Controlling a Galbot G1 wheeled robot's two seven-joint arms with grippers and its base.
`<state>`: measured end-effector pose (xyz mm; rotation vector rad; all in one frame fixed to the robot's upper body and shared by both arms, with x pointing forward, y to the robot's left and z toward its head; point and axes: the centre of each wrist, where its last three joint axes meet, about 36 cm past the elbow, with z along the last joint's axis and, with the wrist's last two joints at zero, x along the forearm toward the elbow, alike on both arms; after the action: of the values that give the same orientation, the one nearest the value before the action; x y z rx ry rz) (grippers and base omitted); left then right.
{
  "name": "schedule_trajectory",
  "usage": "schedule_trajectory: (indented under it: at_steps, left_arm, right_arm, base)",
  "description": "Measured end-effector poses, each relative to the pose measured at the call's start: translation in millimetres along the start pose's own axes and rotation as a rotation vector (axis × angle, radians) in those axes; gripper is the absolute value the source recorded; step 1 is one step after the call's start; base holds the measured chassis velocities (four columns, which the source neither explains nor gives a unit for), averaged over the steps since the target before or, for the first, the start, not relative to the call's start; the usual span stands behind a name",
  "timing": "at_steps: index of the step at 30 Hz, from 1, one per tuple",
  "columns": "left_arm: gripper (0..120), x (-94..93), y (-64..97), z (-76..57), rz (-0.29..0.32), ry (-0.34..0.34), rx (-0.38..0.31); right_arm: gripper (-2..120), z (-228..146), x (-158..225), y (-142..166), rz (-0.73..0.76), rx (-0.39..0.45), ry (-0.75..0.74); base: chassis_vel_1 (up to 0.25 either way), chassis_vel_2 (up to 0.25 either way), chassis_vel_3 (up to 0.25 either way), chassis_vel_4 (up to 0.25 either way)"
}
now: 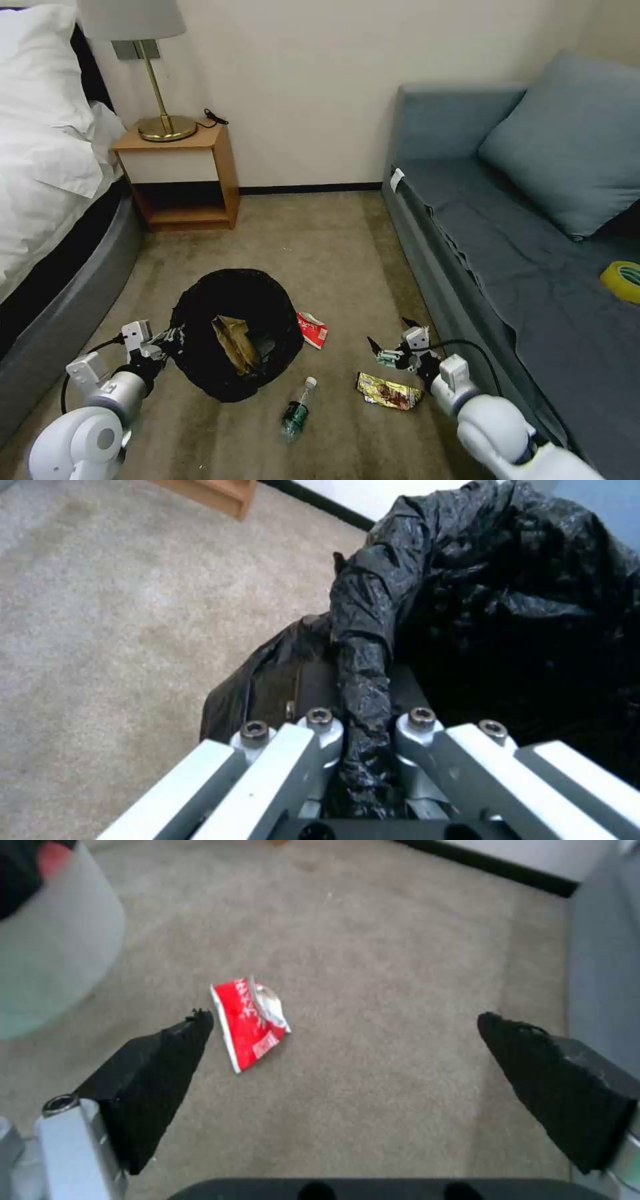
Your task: Pick up the trash bin, then pick up the garbage on the floor and place it into the trash bin.
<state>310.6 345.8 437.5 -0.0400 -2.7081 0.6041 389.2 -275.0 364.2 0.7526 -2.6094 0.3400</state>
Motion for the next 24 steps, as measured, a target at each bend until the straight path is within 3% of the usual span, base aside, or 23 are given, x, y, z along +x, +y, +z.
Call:
schedule_trajectory:
  at_steps: [13,24]
  left_arm:
    - [4,-2.5,2.3,5.0,-0.016,-0.001,0.025]
    - [4,-6.0,11.3,7.2,-0.039,0.0,0.039]
  right_arm:
    - [100,25.3,-66.7,-43.9,-0.237,0.08,0.224]
    - [100,56.9,-108.4,-40.4,-0.344,0.139,0.376]
  base:
    - [0.0,0.0,0.0,0.0]
    - [0.0,0.0,0.0,0.0]
